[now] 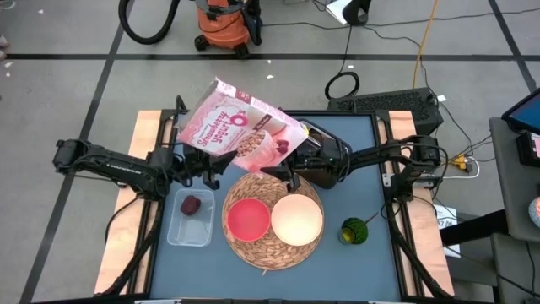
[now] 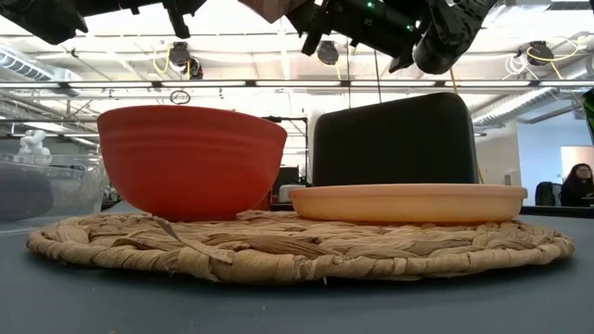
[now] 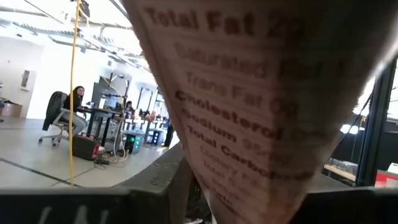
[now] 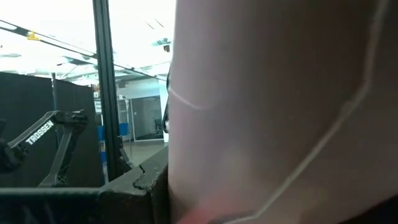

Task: Arrange a breakfast setting
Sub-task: Pour the cereal from the cereal box into the orange bowl

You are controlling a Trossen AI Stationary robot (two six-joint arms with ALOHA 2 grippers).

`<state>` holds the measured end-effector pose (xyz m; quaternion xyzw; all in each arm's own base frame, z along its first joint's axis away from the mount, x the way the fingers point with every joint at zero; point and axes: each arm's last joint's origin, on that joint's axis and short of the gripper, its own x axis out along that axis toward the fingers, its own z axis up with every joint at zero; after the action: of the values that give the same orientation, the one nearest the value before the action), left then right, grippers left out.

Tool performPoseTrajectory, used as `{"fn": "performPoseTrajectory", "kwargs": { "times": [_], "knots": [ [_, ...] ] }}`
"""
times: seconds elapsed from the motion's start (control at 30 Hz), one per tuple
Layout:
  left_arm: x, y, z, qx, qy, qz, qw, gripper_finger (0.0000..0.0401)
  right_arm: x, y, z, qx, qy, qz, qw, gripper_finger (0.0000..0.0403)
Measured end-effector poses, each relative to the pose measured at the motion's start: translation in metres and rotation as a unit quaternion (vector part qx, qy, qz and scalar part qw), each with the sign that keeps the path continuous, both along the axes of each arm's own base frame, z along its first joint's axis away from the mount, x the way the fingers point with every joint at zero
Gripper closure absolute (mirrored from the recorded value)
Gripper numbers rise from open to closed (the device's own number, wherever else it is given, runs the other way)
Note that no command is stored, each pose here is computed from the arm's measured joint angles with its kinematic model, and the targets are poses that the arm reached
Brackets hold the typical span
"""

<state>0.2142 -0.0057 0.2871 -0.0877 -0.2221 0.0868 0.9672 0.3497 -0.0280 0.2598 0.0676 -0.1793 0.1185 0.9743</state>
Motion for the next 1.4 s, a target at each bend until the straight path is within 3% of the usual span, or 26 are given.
{"fn": "performPoseTrajectory", "kwargs": {
  "times": [0.17,0.57,0.97,1.2,1.4],
  "knots": [
    [0.001,-0.001,-0.003,0.001,0.013,-0.003,1.000,0.0222,-0.023,-0.003,0.001,0.002,0.015,-0.007,1.000,0.0202],
    [0.006,-0.002,-0.016,0.005,0.086,-0.005,0.996,0.0219,-0.096,0.003,0.010,-0.031,0.041,-0.031,0.998,0.0202],
    [0.009,-0.002,-0.037,-0.046,0.187,-0.021,0.981,0.0219,-0.159,0.012,-0.017,-0.010,0.066,-0.017,0.998,0.0202],
    [0.009,-0.002,-0.047,-0.088,0.228,-0.026,0.969,0.0219,-0.178,0.018,-0.036,0.014,0.085,0.051,0.995,0.0202],
    [0.009,-0.002,-0.048,-0.097,0.230,-0.027,0.968,0.0219,-0.179,0.019,-0.043,0.015,0.120,0.078,0.990,0.0205]
  ]
}}
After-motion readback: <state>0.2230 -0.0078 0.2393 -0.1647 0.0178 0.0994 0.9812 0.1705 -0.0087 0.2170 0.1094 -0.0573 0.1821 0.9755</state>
